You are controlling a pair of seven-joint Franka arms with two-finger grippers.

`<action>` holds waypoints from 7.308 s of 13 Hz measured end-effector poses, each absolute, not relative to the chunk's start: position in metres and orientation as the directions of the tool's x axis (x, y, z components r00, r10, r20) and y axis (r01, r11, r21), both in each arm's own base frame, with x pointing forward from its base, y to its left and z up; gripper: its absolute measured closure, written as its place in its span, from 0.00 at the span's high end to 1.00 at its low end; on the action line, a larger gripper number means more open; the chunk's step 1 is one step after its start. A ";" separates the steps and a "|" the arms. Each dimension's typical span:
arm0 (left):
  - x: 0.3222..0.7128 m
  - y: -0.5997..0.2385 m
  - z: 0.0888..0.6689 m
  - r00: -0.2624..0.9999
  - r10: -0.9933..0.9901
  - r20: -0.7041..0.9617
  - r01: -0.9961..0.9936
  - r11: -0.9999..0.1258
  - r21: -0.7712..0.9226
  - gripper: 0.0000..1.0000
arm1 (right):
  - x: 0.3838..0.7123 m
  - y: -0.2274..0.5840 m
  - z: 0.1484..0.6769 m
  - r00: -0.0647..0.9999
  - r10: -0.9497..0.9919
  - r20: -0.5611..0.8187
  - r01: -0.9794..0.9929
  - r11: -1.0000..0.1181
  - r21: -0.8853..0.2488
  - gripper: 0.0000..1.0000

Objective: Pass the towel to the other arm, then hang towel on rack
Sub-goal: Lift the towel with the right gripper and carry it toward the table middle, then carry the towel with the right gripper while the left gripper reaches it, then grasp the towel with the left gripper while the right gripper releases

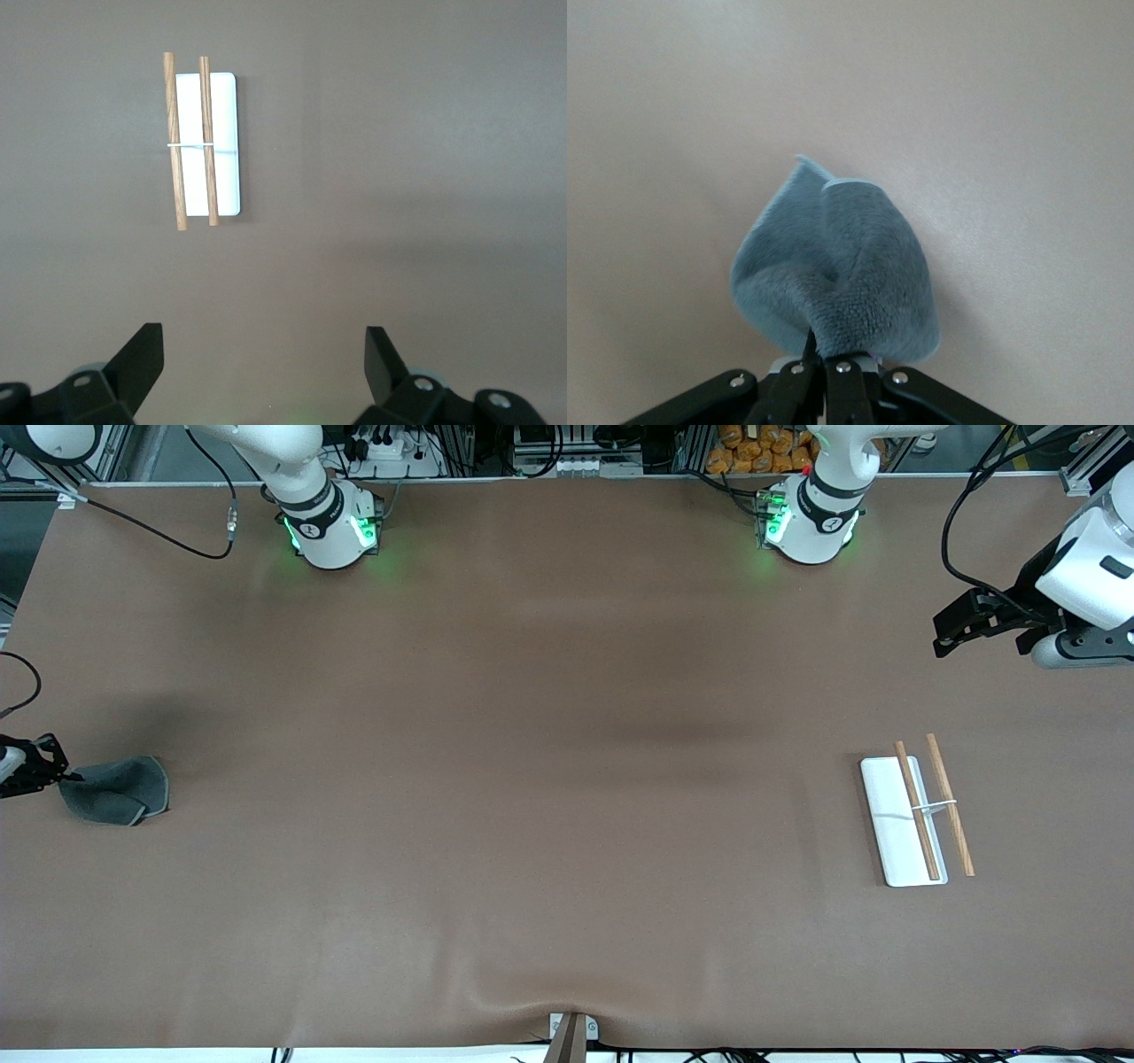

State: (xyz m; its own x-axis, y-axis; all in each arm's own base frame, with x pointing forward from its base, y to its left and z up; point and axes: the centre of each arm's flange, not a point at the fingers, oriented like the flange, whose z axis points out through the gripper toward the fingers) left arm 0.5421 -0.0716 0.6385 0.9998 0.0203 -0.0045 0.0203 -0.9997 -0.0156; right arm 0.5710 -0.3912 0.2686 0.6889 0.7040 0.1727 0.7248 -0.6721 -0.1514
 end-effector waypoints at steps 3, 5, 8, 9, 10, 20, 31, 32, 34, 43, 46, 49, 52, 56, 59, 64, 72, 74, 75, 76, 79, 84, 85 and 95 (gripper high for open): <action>0.542 -0.072 0.638 1.000 0.020 -0.005 0.020 -1.000 -0.016 1.00 | 0.571 -0.381 0.287 0.697 0.699 0.160 0.717 -0.671 -0.191 0.02; 0.542 -0.072 0.638 1.000 0.020 -0.004 0.020 -1.000 -0.016 1.00 | 0.567 -0.376 0.290 0.700 0.696 0.157 0.711 -0.664 -0.232 0.02; 0.542 -0.072 0.638 1.000 0.020 -0.004 0.020 -1.000 -0.016 1.00 | 0.564 -0.362 0.301 0.750 0.649 0.127 0.651 -0.691 -0.313 0.02; 0.542 -0.072 0.638 1.000 0.020 -0.004 0.020 -1.000 -0.016 1.00 | 0.565 -0.354 0.309 0.759 0.641 0.116 0.637 -0.694 -0.334 0.02; 0.542 -0.072 0.638 1.000 0.020 -0.004 0.020 -1.000 -0.016 1.00 | 0.566 -0.343 0.318 0.771 0.629 0.102 0.619 -0.700 -0.356 0.02; 0.542 -0.070 0.638 1.000 0.023 -0.005 0.023 -1.000 -0.016 1.00 | 0.584 -0.201 0.432 0.860 0.501 -0.099 0.416 -0.800 -0.433 0.02; 0.544 -0.073 0.639 1.000 0.017 0.010 0.017 -1.000 -0.013 1.00 | 0.582 0.022 0.516 0.927 0.177 -0.331 0.073 -0.950 -0.303 0.02; 0.546 -0.076 0.637 1.000 0.014 0.015 0.014 -1.000 -0.010 1.00 | 0.579 0.050 0.520 0.927 0.149 -0.345 0.049 -0.958 -0.284 0.02; 0.550 -0.083 0.632 1.000 0.012 0.015 0.012 -1.000 0.007 1.00 | 0.572 0.104 0.528 0.922 0.043 -0.385 -0.072 -0.957 -0.281 0.02; 0.550 -0.098 0.622 0.999 0.048 -0.023 0.048 -0.998 0.028 1.00 | 0.535 0.304 0.539 0.763 -0.444 -0.470 -0.572 -0.802 -0.172 0.02; 0.553 -0.127 0.601 0.988 0.132 -0.087 0.139 -0.987 0.080 1.00 | 0.538 0.320 0.539 0.535 -0.558 -0.635 -0.778 -0.618 -0.112 0.02; 0.562 -0.147 0.572 0.968 0.176 -0.178 0.202 -0.970 0.138 1.00 | 0.548 0.334 0.543 0.337 -0.611 -0.716 -0.902 -0.428 -0.060 0.02; 0.570 -0.166 0.548 0.954 0.194 -0.228 0.234 -0.958 0.164 1.00 | 0.539 0.380 0.539 0.210 -0.662 -0.720 -0.958 -0.285 -0.017 0.02; 0.569 -0.216 0.535 0.892 0.349 -0.287 0.410 -0.892 0.189 1.00 | 0.544 0.412 0.524 0.009 -0.648 -0.761 -0.995 -0.084 0.060 0.02; 0.573 -0.249 0.516 0.808 0.471 -0.354 0.555 -0.811 0.185 1.00 | 0.553 0.415 0.516 -0.071 -0.624 -0.778 -0.997 0.011 0.082 0.02; 0.593 -0.269 0.479 0.578 0.614 -0.538 0.786 -0.597 0.164 1.00 | 0.545 0.447 0.511 -0.128 -0.565 -0.815 -0.990 0.119 0.073 0.02; 0.610 -0.259 0.443 0.349 0.682 -0.643 0.904 -0.427 0.038 1.00 | 0.544 0.480 0.496 -0.175 -0.541 -0.823 -0.977 0.200 0.076 0.02; 0.610 -0.258 0.443 0.333 0.688 -0.645 0.910 -0.415 0.028 1.00 | 0.546 0.483 0.495 -0.178 -0.539 -0.823 -0.976 0.202 0.079 0.02; 0.610 -0.259 0.442 0.328 0.690 -0.645 0.912 -0.410 0.024 0.98 | 0.547 0.483 0.495 -0.179 -0.538 -0.824 -0.976 0.203 0.080 0.02; 0.610 -0.259 0.442 0.324 0.692 -0.645 0.913 -0.408 0.020 0.96 | 0.547 0.484 0.495 -0.178 -0.536 -0.825 -0.976 0.203 0.079 0.02; 0.611 -0.259 0.438 0.319 0.692 -0.647 0.913 -0.408 0.014 0.64 | 0.549 0.485 0.495 -0.179 -0.534 -0.826 -0.976 0.204 0.079 0.02; 0.613 -0.261 0.435 0.301 0.681 -0.667 0.920 -0.391 0.015 0.19 | 0.549 0.485 0.495 -0.180 -0.534 -0.826 -0.976 0.205 0.080 0.02; 0.614 -0.261 0.433 0.298 0.680 -0.670 0.922 -0.386 0.018 0.12 | 0.549 0.485 0.495 -0.180 -0.534 -0.826 -0.976 0.205 0.080 0.02; 0.650 -0.170 0.475 0.380 0.656 -0.652 0.910 -0.392 0.136 0.02 | 0.549 0.486 0.496 -0.179 -0.533 -0.827 -0.976 0.204 0.080 0.16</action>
State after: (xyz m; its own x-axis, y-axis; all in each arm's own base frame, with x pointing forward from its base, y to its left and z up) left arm 0.6500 -0.1699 0.4754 0.3797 0.6562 -0.6521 0.9101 -0.3916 0.1358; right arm 0.5487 0.4864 0.4961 -0.1787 -0.5328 -0.8272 -0.9758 0.2036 0.0797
